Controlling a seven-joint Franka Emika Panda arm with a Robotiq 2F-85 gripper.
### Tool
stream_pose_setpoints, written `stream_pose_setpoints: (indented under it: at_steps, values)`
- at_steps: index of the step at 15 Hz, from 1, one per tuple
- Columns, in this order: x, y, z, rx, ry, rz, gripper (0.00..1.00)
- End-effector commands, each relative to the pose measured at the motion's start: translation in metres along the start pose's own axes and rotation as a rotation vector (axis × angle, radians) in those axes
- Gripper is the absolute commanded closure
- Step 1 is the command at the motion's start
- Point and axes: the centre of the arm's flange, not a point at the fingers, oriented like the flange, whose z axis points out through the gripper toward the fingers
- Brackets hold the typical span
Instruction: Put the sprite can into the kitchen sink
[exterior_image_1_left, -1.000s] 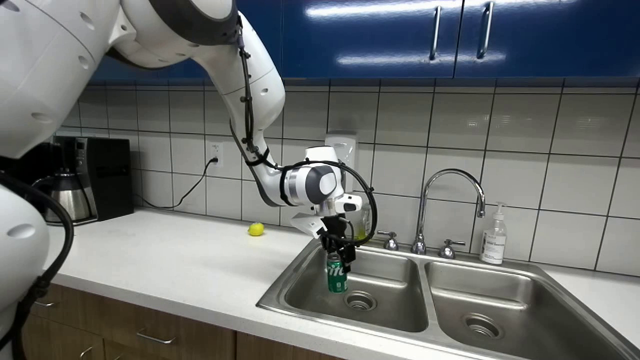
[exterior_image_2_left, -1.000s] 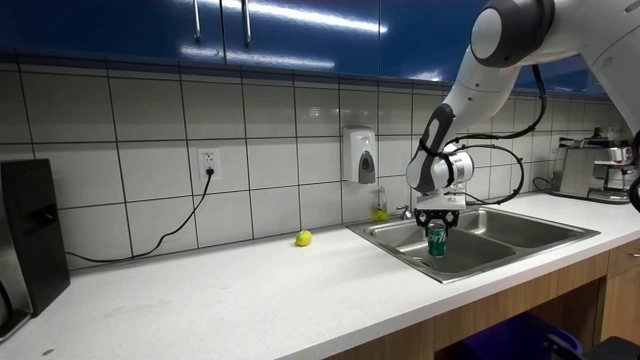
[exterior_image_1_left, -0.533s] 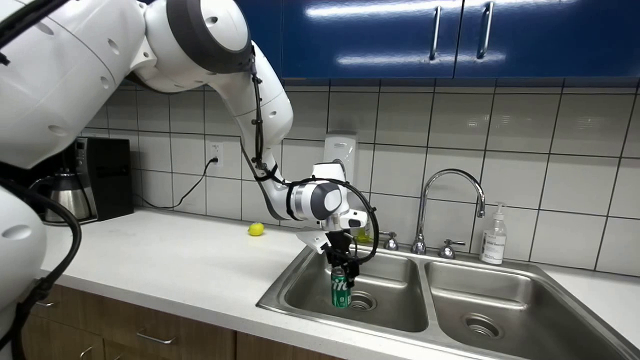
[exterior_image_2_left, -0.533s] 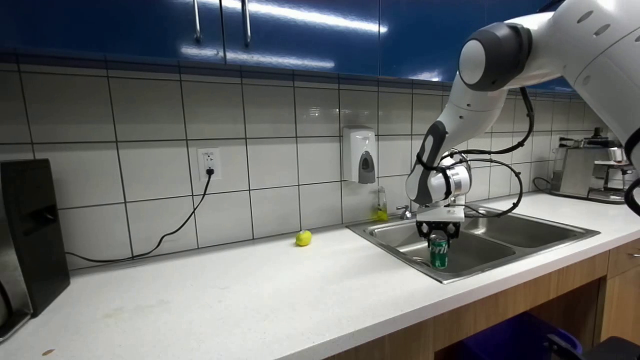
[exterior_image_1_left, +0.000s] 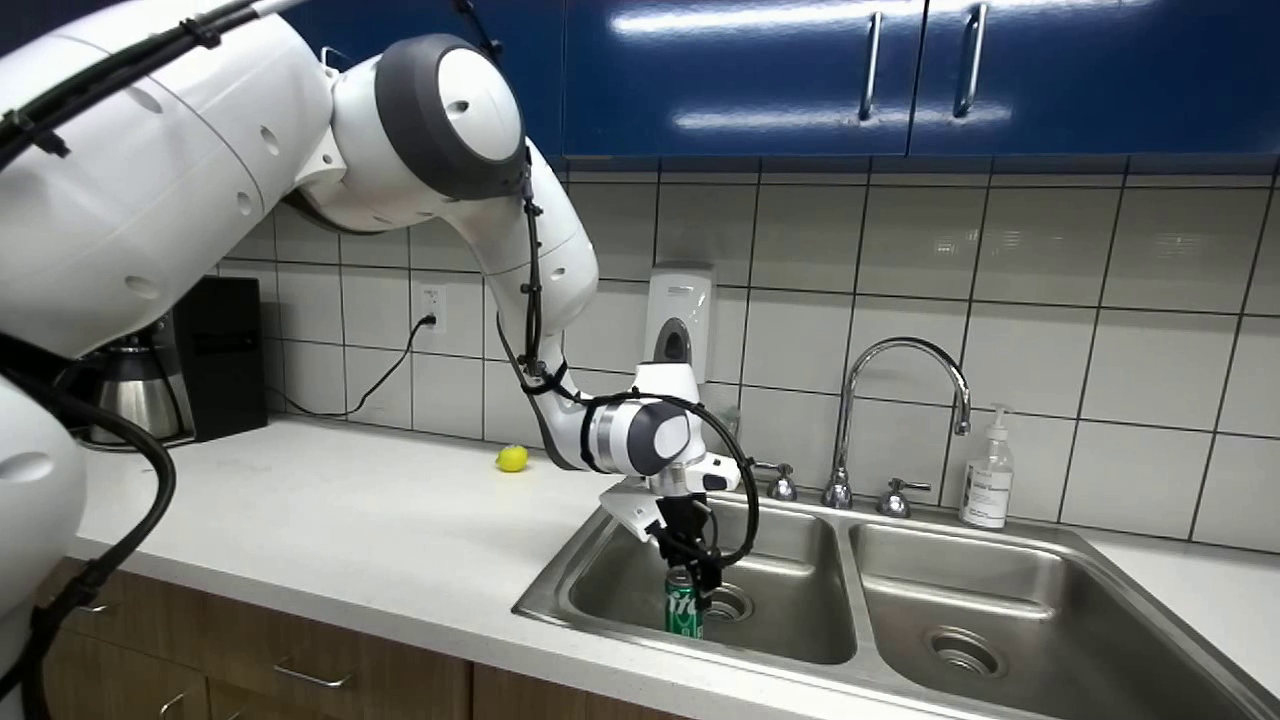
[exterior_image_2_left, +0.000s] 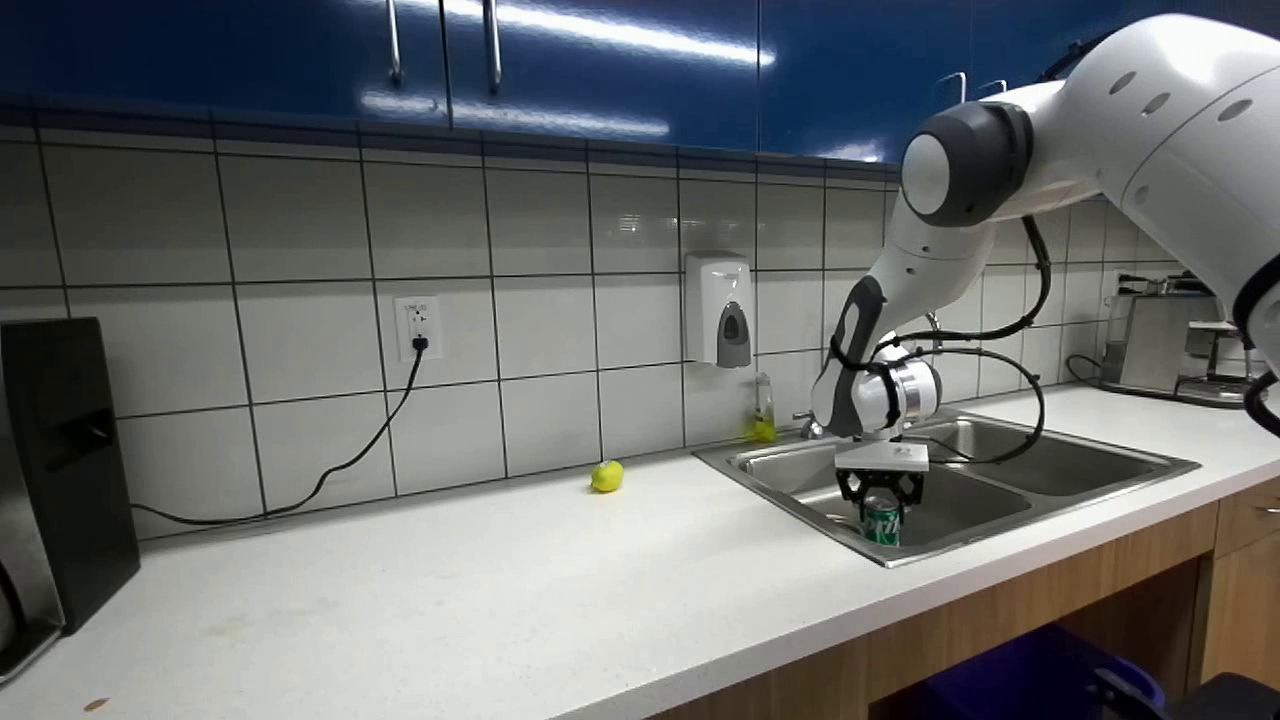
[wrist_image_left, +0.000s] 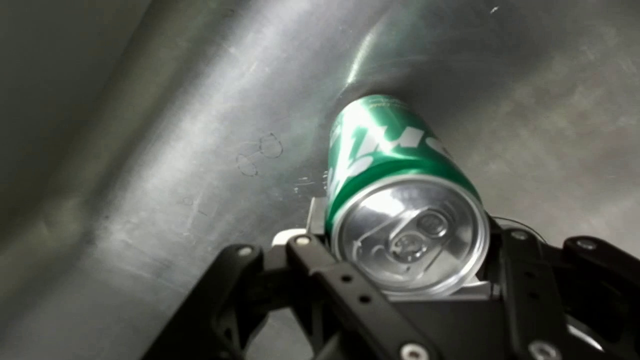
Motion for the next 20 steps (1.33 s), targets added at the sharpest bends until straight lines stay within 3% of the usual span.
stream_pose_setpoints:
  at_steps: [1,6,7,10,20]
  values:
    - [0.014,-0.002,0.008,0.017,-0.013,0.001,0.62]
    - [0.018,-0.004,0.012,0.015,-0.013,0.003,0.62]
    - [0.018,-0.004,0.012,0.012,-0.017,0.006,0.12]
    - [0.017,-0.006,0.009,0.003,-0.011,0.001,0.0]
    - [0.021,-0.022,-0.036,-0.002,0.069,-0.03,0.0]
